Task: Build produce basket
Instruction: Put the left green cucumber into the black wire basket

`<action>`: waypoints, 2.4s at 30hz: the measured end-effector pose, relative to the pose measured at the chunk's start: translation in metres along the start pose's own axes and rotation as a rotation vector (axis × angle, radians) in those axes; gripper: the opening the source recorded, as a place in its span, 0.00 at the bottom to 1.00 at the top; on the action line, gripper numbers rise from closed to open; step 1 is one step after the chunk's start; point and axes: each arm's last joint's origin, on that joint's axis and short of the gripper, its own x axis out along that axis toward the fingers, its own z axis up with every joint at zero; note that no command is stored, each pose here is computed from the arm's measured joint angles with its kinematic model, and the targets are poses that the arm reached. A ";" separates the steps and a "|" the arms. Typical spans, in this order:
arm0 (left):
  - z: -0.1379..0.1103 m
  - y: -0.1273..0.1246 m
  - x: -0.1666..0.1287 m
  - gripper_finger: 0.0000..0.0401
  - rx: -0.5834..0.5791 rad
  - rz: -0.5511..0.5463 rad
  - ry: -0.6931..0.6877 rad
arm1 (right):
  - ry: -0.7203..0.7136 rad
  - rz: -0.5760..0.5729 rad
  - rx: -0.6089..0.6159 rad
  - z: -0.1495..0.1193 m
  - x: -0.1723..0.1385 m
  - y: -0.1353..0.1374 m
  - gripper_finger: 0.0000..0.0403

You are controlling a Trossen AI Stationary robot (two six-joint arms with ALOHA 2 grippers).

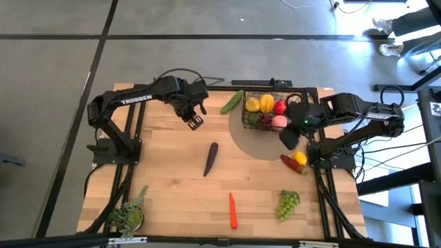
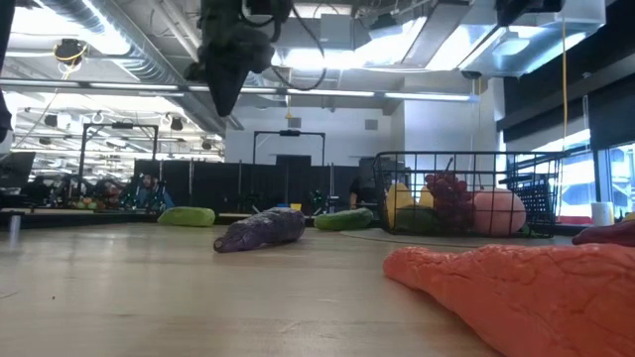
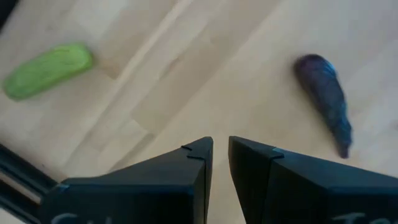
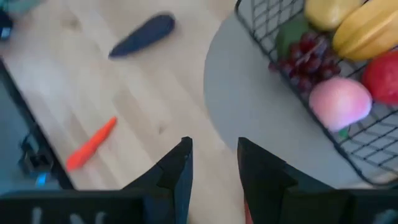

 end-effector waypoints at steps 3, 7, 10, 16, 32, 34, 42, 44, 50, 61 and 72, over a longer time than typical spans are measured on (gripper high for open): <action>0.006 0.016 0.001 0.10 -0.017 0.015 0.001 | -0.057 -0.037 0.028 0.006 0.006 0.004 0.30; 0.012 0.037 0.002 0.10 0.008 0.005 0.016 | -0.098 -0.102 0.037 0.014 0.019 0.011 0.30; 0.016 0.052 0.002 0.10 0.041 0.015 0.015 | -0.098 -0.132 0.007 0.018 0.030 0.016 0.30; 0.021 0.078 0.002 0.10 -0.020 0.035 0.014 | -0.117 -0.180 0.070 0.034 0.051 0.018 0.30; 0.022 0.064 0.001 0.10 0.141 -0.276 0.019 | 0.020 0.009 -0.443 0.066 0.082 0.012 0.30; 0.019 0.054 0.001 0.10 0.273 -0.335 0.012 | 0.025 0.043 -0.502 0.066 0.082 0.013 0.30; 0.012 0.025 0.000 0.10 0.336 -0.284 0.018 | 0.027 0.057 -0.437 0.067 0.082 0.012 0.30; 0.012 0.029 0.001 0.10 0.122 -0.176 0.030 | -0.014 0.022 -0.300 0.072 0.083 0.009 0.30; 0.012 0.044 0.002 0.10 -0.214 -0.006 0.038 | -0.088 -0.036 -0.091 0.080 0.082 0.004 0.30; 0.026 0.086 0.002 0.10 -0.145 0.022 -0.025 | -0.214 -0.008 -0.237 0.100 0.089 0.004 0.30; 0.035 0.135 0.015 0.10 0.318 0.008 0.011 | -0.190 -0.024 -0.322 0.119 0.119 -0.005 0.30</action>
